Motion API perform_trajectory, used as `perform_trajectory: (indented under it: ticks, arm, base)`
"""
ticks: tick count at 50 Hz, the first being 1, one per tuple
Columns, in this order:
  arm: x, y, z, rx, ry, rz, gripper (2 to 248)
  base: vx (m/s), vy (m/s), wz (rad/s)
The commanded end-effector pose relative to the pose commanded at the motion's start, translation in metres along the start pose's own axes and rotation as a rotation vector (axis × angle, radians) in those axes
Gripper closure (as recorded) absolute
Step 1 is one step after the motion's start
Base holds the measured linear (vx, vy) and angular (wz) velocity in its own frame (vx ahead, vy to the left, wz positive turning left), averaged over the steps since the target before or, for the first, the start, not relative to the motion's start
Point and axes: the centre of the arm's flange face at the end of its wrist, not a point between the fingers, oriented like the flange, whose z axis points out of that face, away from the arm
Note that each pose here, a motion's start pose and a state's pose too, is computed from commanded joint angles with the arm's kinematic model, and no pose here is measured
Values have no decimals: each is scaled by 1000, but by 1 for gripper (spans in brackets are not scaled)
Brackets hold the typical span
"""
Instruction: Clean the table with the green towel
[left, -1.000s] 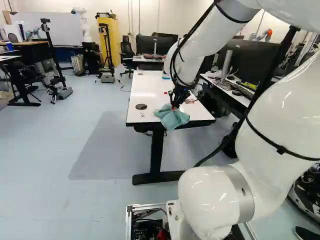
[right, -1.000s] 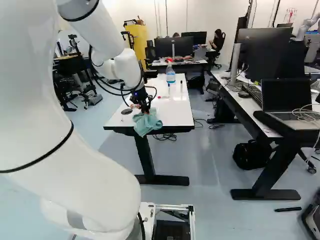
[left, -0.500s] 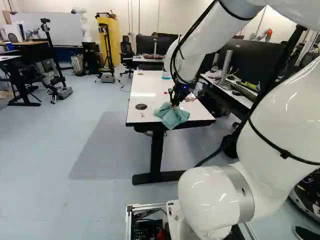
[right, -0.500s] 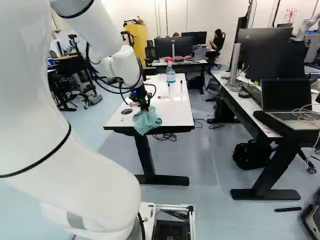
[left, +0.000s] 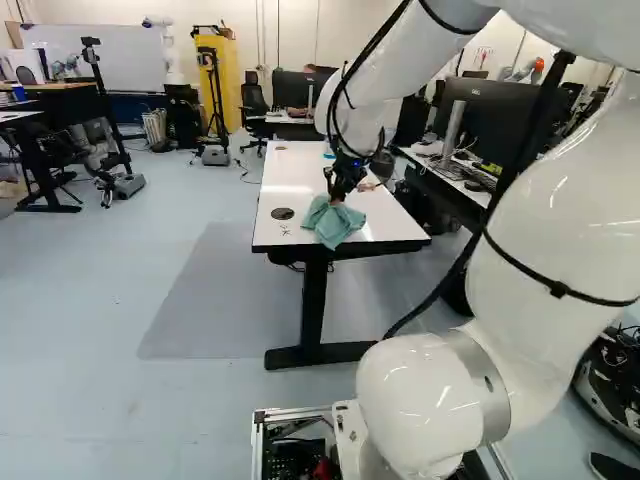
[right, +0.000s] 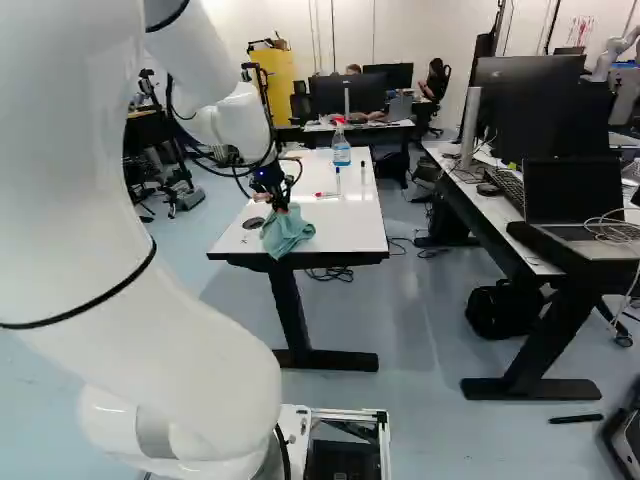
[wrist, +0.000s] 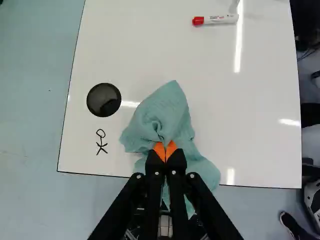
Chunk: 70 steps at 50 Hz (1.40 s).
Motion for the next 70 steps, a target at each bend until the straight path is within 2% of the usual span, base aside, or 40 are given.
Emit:
perform_trajectory:
  ticks: [13, 48, 70]
  arm:
    - [8, -22, 4, 20, 1, -41, 229]
    - [14, -84, 7, 77, 2, -155, 229]
    - [10, -123, 4, 113, 3, -227, 229]
  base:
    - [0, 0, 0]
    - [0, 0, 0]
    - [0, 0, 0]
